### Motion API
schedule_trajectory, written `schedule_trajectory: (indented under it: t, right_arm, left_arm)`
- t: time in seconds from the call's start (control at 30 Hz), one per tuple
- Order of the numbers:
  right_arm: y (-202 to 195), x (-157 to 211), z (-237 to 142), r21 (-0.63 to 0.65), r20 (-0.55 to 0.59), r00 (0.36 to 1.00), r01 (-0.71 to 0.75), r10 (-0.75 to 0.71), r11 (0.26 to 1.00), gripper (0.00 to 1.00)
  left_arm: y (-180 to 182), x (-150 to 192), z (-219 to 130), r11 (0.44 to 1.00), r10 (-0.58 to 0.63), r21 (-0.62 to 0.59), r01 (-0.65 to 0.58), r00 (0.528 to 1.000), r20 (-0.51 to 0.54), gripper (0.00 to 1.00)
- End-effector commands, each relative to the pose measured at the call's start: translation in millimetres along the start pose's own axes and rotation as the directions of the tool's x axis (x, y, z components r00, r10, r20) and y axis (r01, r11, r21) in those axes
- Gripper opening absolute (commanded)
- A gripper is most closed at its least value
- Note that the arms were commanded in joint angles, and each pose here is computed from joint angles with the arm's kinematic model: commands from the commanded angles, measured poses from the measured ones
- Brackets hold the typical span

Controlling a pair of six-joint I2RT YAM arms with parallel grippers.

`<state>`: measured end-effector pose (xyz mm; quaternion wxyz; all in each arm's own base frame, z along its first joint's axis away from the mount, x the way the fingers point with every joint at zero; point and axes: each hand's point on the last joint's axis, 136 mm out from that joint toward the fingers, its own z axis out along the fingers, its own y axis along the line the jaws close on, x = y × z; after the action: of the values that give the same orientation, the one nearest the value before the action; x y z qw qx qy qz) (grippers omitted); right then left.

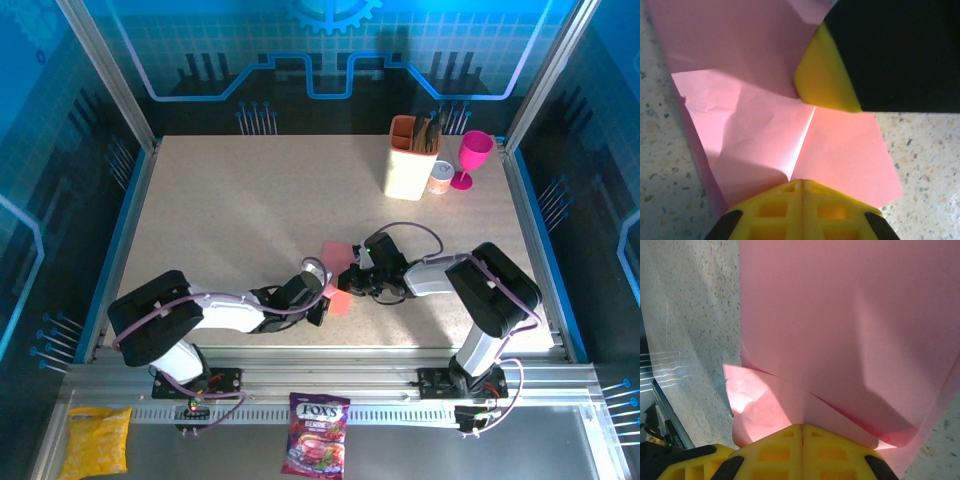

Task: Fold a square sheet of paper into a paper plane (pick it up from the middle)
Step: Fold the triangle a second time at the center of the table.

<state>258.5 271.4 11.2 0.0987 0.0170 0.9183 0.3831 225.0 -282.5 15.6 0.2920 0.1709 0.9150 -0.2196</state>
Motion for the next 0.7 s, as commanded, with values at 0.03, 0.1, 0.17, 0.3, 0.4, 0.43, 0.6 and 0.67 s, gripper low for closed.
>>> schedule_trajectory:
  t: [0.03,0.1,0.17,0.3,0.4,0.43,0.6,0.67]
  right_arm:
    - [-51,24,-4,0.179,-0.057,0.994,-0.077,0.088,0.981,0.00]
    - [-42,19,-6,0.155,-0.053,0.995,-0.070,0.079,0.985,0.00]
    - [-30,12,-10,0.126,-0.047,0.997,-0.051,0.058,0.991,0.00]
    - [6,-9,-30,0.051,0.014,1.000,0.008,-0.009,0.999,0.00]
    - [26,-18,-46,0.040,0.058,0.997,0.052,-0.054,0.998,0.00]
    - [30,-19,-49,0.047,0.063,0.996,0.063,-0.066,0.997,0.00]
    - [46,-8,-45,0.056,0.057,0.993,0.100,-0.103,0.993,0.00]
    - [50,-3,-37,0.055,0.052,0.993,0.106,-0.109,0.993,0.00]
  left_arm:
    - [15,21,1,1.000,-0.017,-0.007,0.017,1.000,-0.023,0.00]
    - [19,29,-1,0.999,-0.037,-0.005,0.037,0.999,-0.028,0.00]
    - [21,36,-1,0.999,-0.050,0.000,0.050,0.998,-0.036,0.00]
    - [25,44,-2,0.997,-0.072,0.002,0.072,0.997,-0.040,0.00]
    - [24,46,-1,0.997,-0.078,0.010,0.078,0.996,-0.039,0.00]
    - [25,46,0,0.997,-0.081,0.007,0.081,0.996,-0.041,0.00]
    - [24,46,2,0.996,-0.082,0.013,0.083,0.996,-0.039,0.00]
    - [25,47,2,0.996,-0.084,0.010,0.084,0.996,-0.039,0.00]
